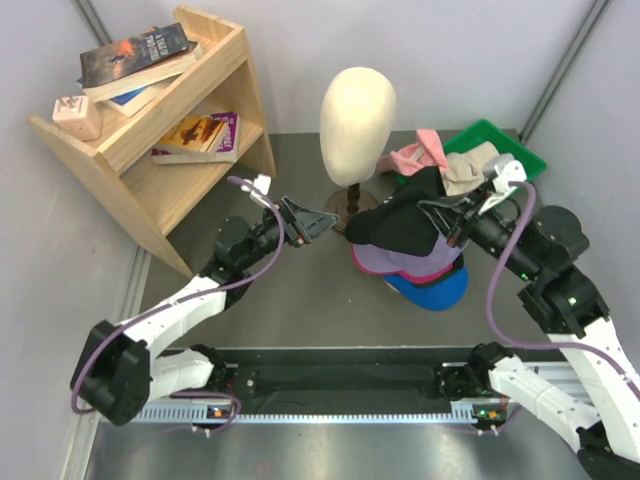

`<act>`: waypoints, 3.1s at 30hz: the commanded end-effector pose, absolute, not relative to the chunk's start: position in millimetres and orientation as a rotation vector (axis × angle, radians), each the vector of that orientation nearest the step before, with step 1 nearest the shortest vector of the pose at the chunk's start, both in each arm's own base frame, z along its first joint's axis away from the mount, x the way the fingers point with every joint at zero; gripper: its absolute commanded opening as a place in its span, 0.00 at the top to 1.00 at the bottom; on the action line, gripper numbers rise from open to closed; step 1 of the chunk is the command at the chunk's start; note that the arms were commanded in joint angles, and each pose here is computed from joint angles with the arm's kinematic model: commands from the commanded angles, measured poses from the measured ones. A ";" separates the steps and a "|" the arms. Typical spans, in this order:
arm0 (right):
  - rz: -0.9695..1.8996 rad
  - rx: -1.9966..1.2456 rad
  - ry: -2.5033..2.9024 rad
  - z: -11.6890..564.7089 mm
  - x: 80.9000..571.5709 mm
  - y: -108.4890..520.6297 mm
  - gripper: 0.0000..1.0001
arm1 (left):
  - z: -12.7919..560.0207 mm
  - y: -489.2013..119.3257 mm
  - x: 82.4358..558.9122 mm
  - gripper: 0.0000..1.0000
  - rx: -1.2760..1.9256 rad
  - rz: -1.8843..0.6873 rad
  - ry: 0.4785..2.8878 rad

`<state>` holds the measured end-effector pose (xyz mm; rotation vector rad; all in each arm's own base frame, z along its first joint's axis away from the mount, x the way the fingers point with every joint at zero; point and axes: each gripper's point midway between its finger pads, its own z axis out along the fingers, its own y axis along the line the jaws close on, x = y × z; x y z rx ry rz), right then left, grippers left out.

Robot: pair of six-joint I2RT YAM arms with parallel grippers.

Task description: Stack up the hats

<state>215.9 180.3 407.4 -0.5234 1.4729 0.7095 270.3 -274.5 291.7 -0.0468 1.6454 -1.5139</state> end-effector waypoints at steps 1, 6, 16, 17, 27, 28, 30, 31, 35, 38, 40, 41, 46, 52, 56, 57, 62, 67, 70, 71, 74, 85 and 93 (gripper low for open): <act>0.509 -0.435 1.507 396.9 215.2 141.3 1.00 | 310.4 -295.7 252.1 0.09 0.068 -1.681 1.563; 0.457 -0.391 1.548 379.1 219.4 131.0 1.00 | 304.1 -322.4 242.7 0.11 0.124 -1.724 1.606; 0.440 -0.374 1.588 365.1 222.5 128.5 1.00 | 313.2 -336.1 241.9 0.17 0.121 -1.811 1.545; 0.440 -0.374 1.588 365.0 221.7 128.0 1.00 | 315.0 -336.6 242.8 0.17 0.118 -1.817 1.538; 0.418 -0.336 1.588 365.4 216.1 117.7 1.00 | 308.3 -351.3 246.1 0.29 0.119 -1.862 1.545; 0.417 -0.332 1.588 365.7 216.0 117.1 1.00 | 311.6 -352.0 245.2 0.32 0.124 -1.869 1.529; 0.414 -0.328 1.591 365.3 216.0 116.2 1.00 | 314.2 -355.9 242.5 0.41 0.136 -1.885 1.520; 0.416 -0.325 1.589 366.0 215.3 116.0 1.00 | 316.3 -356.5 242.5 0.46 0.138 -1.887 1.513; 0.402 -0.303 1.586 369.5 215.1 111.3 1.00 | 317.6 -356.3 242.4 0.70 0.132 -1.888 1.502; 0.387 -0.286 1.586 371.7 214.9 107.3 1.00 | 316.3 -355.0 242.3 0.82 0.122 -1.888 1.500; 0.378 -0.278 1.590 371.8 215.0 105.1 1.00 | 318.1 -354.2 241.6 0.88 0.126 -1.893 1.489; 0.374 -0.273 1.583 375.4 214.4 103.6 1.00 | 317.7 -354.2 241.3 0.96 0.128 -1.894 1.488; 0.378 -0.261 1.551 389.9 214.0 102.5 1.00 | 320.2 -350.1 238.5 1.00 0.123 -1.892 1.463; 0.358 -0.235 1.555 390.7 224.2 102.5 0.92 | 311.0 -333.7 240.5 1.00 0.021 -1.840 1.445; 0.354 -0.211 1.572 382.3 233.9 105.2 0.32 | 303.3 -322.7 239.4 1.00 -0.052 -1.833 1.425; 0.353 -0.206 1.579 379.9 235.3 105.5 0.23 | 298.8 -320.7 239.8 1.00 -0.068 -1.828 1.433; 0.348 -0.186 1.595 375.8 240.7 106.1 0.00 | 294.8 -316.4 236.1 1.00 -0.099 -1.872 1.391; 0.328 -0.115 1.603 372.4 244.5 98.4 0.00 | 286.1 -306.2 236.2 1.00 -0.139 -1.852 1.364; 0.302 -0.064 1.615 368.4 248.1 91.8 0.00 | 287.3 -299.1 238.2 1.00 -0.157 -1.817 1.371; 0.300 -0.063 1.623 365.9 249.6 92.4 0.00 | 286.3 -297.7 238.4 1.00 -0.159 -1.802 1.381; 0.310 -0.056 1.629 362.5 252.8 95.4 0.00 | 287.3 -291.1 236.3 1.00 -0.154 -1.749 1.398; 0.410 -0.036 1.600 359.6 255.2 109.2 0.02 | 314.2 -276.9 234.4 1.00 -0.120 -1.643 1.376; 0.384 0.012 1.514 391.8 240.3 89.4 0.02 | 366.8 -311.3 229.2 1.00 0.074 -1.763 1.305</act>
